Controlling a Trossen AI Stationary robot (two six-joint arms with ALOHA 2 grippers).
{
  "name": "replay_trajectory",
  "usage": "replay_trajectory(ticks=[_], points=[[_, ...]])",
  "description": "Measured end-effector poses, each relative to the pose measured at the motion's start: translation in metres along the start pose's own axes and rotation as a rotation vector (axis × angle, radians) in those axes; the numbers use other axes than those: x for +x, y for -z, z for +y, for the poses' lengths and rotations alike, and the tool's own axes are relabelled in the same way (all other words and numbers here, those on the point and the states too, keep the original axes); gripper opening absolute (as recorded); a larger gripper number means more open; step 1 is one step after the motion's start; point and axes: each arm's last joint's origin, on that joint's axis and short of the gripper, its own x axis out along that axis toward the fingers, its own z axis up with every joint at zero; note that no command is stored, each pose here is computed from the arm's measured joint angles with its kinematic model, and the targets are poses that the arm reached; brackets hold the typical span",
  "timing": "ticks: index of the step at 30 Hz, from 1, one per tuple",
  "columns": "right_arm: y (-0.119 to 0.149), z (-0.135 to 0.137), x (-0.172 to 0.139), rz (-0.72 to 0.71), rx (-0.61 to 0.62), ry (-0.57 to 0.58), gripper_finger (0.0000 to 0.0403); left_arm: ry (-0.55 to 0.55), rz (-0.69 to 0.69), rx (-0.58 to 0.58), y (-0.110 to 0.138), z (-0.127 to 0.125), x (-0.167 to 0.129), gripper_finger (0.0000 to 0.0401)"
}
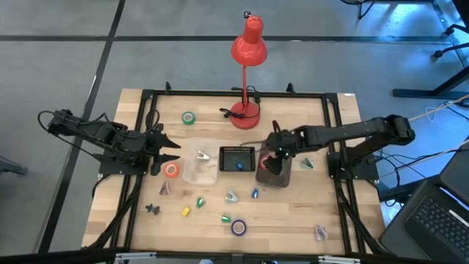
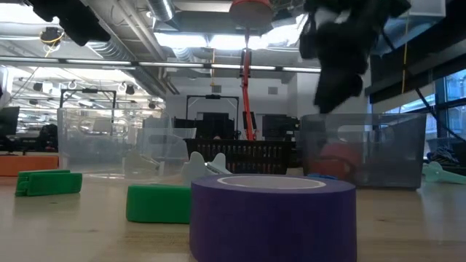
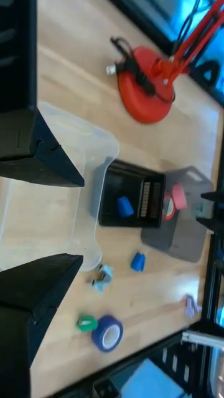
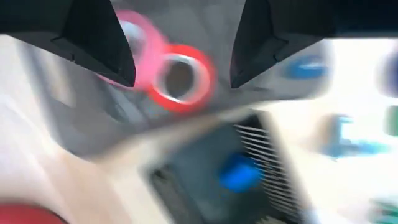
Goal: Pick and place Stapler, Stapler remover, tape
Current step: Put the yellow stapler into the black basket
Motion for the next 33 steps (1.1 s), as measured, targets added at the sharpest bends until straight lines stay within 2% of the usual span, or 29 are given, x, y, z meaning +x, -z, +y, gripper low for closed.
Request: replay_trajectory(ticks=[6, 11, 17, 21, 24, 28, 33], points=[[0.004, 0.055, -0.015, -0.169, -0.120, -0.222, 0.0267, 0.065, 0.029, -0.028, 0.001, -0.002, 0.000, 0.0177], [0.016, 0.087, -0.026, -0.250, -0.163, -0.348, 0.0268, 0.128, 0.094, -0.145, 0.002, -0.006, 0.006, 0.0177], [0.031, 0.101, -0.030, -0.283, -0.157, -0.303, 0.0268, 0.108, 0.272, -0.247, 0.009, -0.023, 0.034, 0.0177], [0.036, 0.103, -0.031, -0.281, -0.137, -0.289, 0.0268, 0.053, 0.439, -0.376, 0.023, -0.042, 0.058, 0.0177], [0.038, 0.104, -0.032, -0.272, -0.123, -0.292, 0.0269, 0.012, 0.541, -0.415, 0.036, -0.058, 0.070, 0.0177], [0.038, 0.104, -0.032, -0.271, -0.123, -0.290, 0.0269, -0.028, 0.612, -0.470, 0.052, -0.080, 0.081, 0.0177], [0.038, 0.104, -0.032, -0.271, -0.121, -0.290, 0.0269, 0.008, 0.630, -0.503, 0.067, -0.106, 0.093, 0.0177]])
